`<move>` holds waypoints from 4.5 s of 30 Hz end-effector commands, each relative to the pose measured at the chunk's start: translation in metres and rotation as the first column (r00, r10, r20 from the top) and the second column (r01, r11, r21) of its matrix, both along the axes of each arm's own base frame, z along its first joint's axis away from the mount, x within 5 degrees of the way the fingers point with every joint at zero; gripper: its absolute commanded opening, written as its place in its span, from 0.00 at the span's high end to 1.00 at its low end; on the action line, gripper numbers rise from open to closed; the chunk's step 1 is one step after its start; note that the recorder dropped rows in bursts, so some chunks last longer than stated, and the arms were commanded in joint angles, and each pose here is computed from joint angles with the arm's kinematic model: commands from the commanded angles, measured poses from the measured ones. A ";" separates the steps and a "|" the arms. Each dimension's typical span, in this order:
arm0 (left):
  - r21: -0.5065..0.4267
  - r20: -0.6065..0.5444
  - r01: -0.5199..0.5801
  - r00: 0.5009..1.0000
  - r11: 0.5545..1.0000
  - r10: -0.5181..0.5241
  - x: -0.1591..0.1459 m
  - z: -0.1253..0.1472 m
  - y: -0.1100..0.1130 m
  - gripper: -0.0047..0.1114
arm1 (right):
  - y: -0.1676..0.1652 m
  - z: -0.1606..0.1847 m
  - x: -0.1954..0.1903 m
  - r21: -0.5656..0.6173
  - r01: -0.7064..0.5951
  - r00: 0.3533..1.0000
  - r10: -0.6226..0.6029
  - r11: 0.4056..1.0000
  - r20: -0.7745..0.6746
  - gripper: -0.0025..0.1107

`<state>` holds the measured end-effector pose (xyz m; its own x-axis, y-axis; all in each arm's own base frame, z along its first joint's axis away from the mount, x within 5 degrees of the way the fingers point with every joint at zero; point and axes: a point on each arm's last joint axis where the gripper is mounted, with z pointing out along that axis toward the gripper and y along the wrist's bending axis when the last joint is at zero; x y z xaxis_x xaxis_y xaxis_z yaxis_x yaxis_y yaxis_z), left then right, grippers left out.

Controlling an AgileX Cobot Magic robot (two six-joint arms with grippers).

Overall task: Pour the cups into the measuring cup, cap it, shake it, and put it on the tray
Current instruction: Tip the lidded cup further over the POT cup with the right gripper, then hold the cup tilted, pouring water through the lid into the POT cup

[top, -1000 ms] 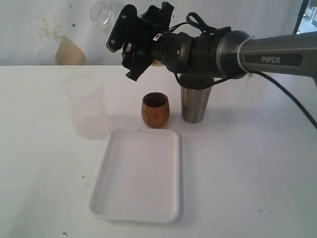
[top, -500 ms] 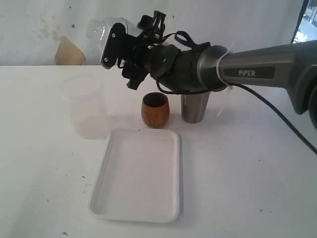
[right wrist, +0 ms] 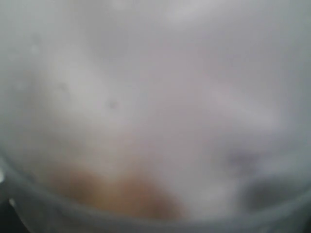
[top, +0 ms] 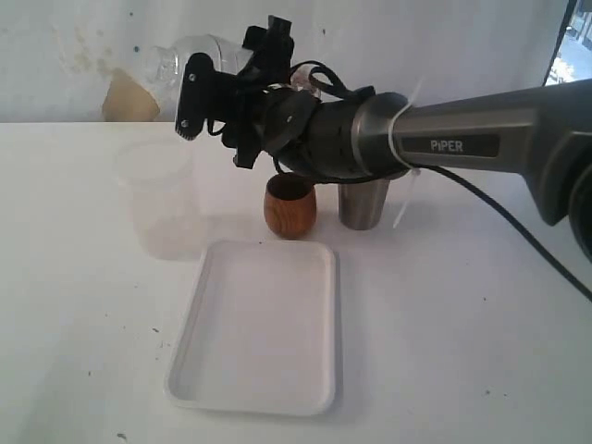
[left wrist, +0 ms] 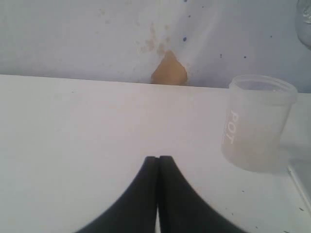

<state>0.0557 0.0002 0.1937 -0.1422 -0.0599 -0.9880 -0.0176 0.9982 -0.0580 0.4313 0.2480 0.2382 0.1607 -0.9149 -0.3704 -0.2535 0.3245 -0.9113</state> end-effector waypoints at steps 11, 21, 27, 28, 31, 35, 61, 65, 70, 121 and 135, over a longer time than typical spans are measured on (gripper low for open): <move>0.002 -0.003 0.001 1.000 1.000 -0.001 0.000 -0.002 0.000 0.96 | -0.008 0.001 0.008 -0.173 0.088 0.985 -0.060 0.981 0.161 0.98; 0.002 -0.003 0.001 1.000 1.000 -0.001 0.000 -0.002 0.000 0.96 | -0.006 0.006 0.008 -0.233 0.075 0.974 -0.020 0.970 0.226 0.98; 0.002 -0.003 0.001 1.000 1.000 -0.001 0.000 -0.002 0.000 0.96 | -0.004 0.007 0.008 -0.260 0.062 0.970 0.004 0.964 0.245 0.98; 0.002 -0.003 0.001 1.000 1.000 -0.001 0.000 -0.002 0.000 0.96 | -0.004 0.008 0.008 -0.269 0.058 0.968 0.012 0.961 0.251 0.98; 0.002 -0.003 0.001 1.000 1.000 -0.001 0.000 -0.002 0.000 0.96 | -0.003 0.009 0.008 -0.283 0.056 0.964 0.022 0.957 0.267 0.98; 0.002 -0.003 0.001 1.000 1.000 -0.001 0.000 -0.002 0.000 0.96 | -0.003 0.011 0.008 -0.290 0.069 0.956 0.019 0.955 0.293 0.98; 0.002 -0.003 0.001 1.000 1.000 -0.001 0.000 -0.002 0.000 0.96 | -0.012 0.016 0.013 -0.352 0.084 0.935 0.049 0.932 0.353 0.98; 0.002 -0.003 0.001 1.000 1.000 -0.001 0.000 -0.002 0.000 0.96 | -0.012 0.016 0.013 -0.352 0.085 0.934 0.049 0.932 0.355 0.98; 0.002 -0.003 0.001 1.000 1.000 -0.001 0.000 -0.002 0.000 0.96 | -0.012 0.018 0.013 -0.355 0.095 0.926 0.048 0.930 0.374 0.98; 0.002 -0.003 0.001 1.000 1.000 -0.001 0.000 -0.002 0.000 0.96 | -0.021 0.008 0.022 -0.426 0.110 0.910 0.082 0.898 0.407 0.98; 0.002 -0.003 0.001 1.000 1.000 -0.001 0.000 -0.002 0.000 0.96 | -0.022 0.001 0.025 -0.439 0.098 0.919 0.089 0.893 0.385 0.98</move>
